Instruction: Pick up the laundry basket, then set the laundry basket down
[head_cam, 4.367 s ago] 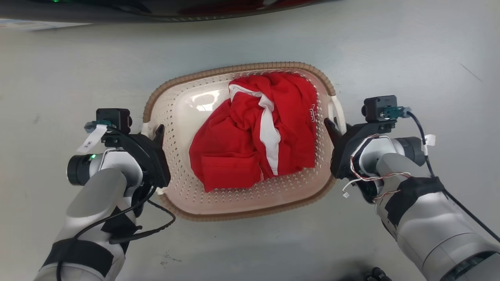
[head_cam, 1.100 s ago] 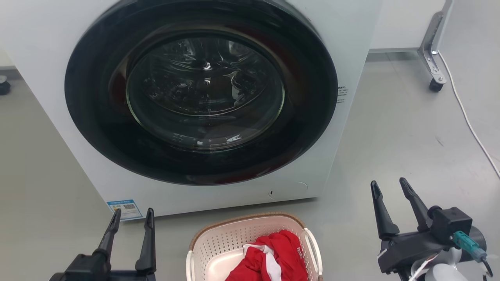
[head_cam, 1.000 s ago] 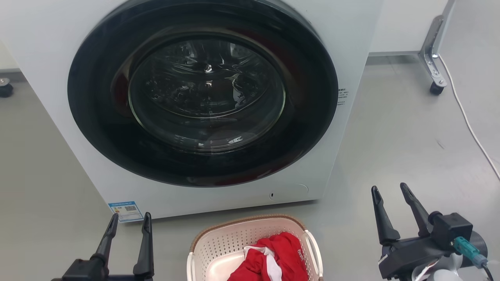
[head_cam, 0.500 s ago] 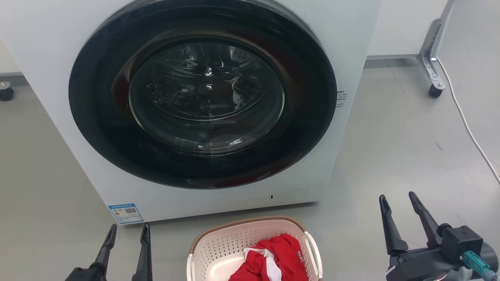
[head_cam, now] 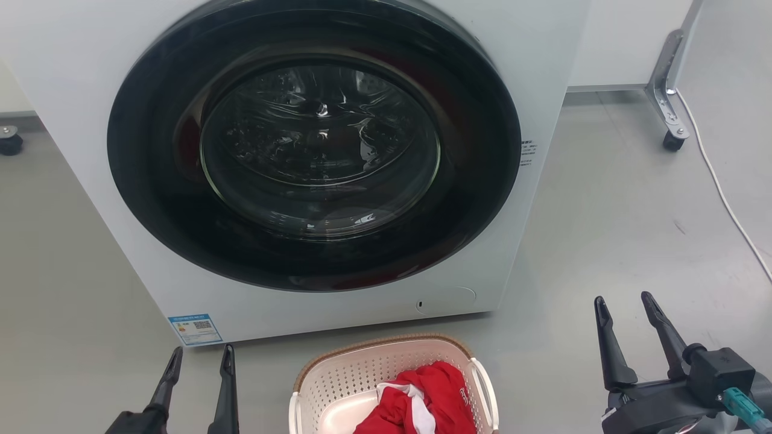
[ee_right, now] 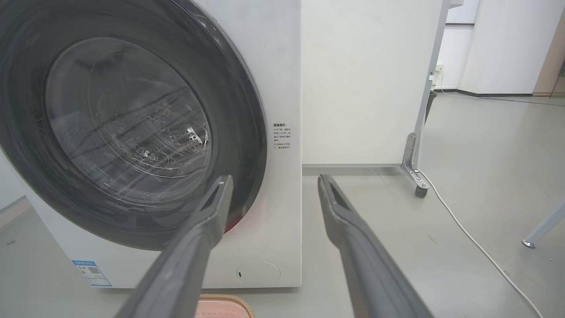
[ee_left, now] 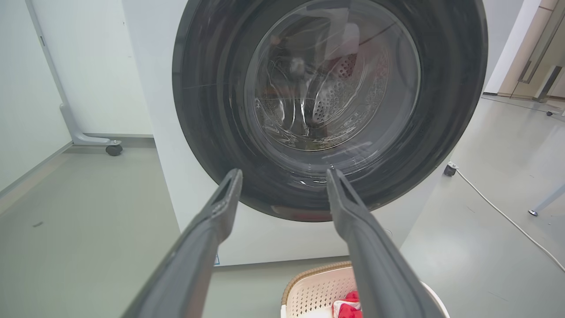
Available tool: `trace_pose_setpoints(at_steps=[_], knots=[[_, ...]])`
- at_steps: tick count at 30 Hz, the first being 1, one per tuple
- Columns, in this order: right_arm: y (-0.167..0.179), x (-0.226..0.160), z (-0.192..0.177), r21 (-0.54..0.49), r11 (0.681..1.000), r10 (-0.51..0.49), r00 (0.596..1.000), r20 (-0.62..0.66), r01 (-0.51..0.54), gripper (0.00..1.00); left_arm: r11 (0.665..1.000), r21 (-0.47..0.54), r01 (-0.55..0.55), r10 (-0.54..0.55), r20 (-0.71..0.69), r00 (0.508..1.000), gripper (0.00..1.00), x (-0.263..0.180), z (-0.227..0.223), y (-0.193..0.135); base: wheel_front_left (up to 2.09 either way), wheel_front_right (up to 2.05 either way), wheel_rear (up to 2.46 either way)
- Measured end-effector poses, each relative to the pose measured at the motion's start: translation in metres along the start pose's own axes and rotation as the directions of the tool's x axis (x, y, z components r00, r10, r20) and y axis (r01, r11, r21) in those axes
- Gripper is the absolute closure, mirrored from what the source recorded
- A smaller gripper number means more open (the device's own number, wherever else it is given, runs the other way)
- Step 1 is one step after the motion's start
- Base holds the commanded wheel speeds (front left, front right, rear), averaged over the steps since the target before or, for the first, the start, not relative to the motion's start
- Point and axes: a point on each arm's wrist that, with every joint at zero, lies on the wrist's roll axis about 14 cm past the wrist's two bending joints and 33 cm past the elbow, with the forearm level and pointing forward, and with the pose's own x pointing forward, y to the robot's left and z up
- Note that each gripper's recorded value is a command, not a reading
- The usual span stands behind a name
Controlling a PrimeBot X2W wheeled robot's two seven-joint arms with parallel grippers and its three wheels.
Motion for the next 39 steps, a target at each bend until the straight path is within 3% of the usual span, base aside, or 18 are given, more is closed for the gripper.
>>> trace_pose_setpoints(at_steps=[2, 3, 9, 14, 22, 39], knots=[[0.0, 0.0, 0.0, -0.002, 1.0, 0.0, 1.0, -0.001, 0.0, 0.0, 1.0, 0.001, 0.002, -0.002, 0.004, 1.0, 0.0, 0.0, 0.002, -0.001, 0.0, 0.0, 0.0], [0.001, 0.0, -0.001, 0.0, 1.0, 0.0, 1.0, -0.006, 0.0, 1.0, 1.0, -0.001, 0.001, -0.001, -0.003, 1.0, 1.0, 0.0, -0.001, -0.001, 0.0, 0.0, 0.0], [0.006, -0.012, -0.028, 0.026, 1.0, -0.007, 0.996, -0.087, 0.01, 1.0, 1.0, -0.016, -0.011, 0.01, -0.067, 0.998, 1.0, -0.006, -0.021, -0.001, 0.0, 0.0, 0.0], [-0.001, -0.011, -0.029, 0.074, 0.996, -0.031, 0.994, -0.1, 0.038, 1.0, 0.998, -0.051, -0.028, 0.023, -0.086, 0.996, 1.0, -0.007, -0.025, 0.003, 0.0, 0.0, 0.0], [-0.007, -0.009, -0.034, 0.193, 0.977, -0.06, 0.989, -0.138, 0.086, 1.0, 0.982, -0.175, -0.069, 0.048, -0.125, 0.991, 1.0, -0.007, -0.031, 0.011, 0.0, 0.0, 0.0], [-0.018, -0.006, -0.044, 0.432, 0.884, -0.097, 0.974, -0.206, 0.179, 1.0, 0.906, -0.403, -0.131, 0.068, -0.166, 0.984, 1.0, -0.001, -0.036, 0.022, 0.0, 0.0, 0.0]])
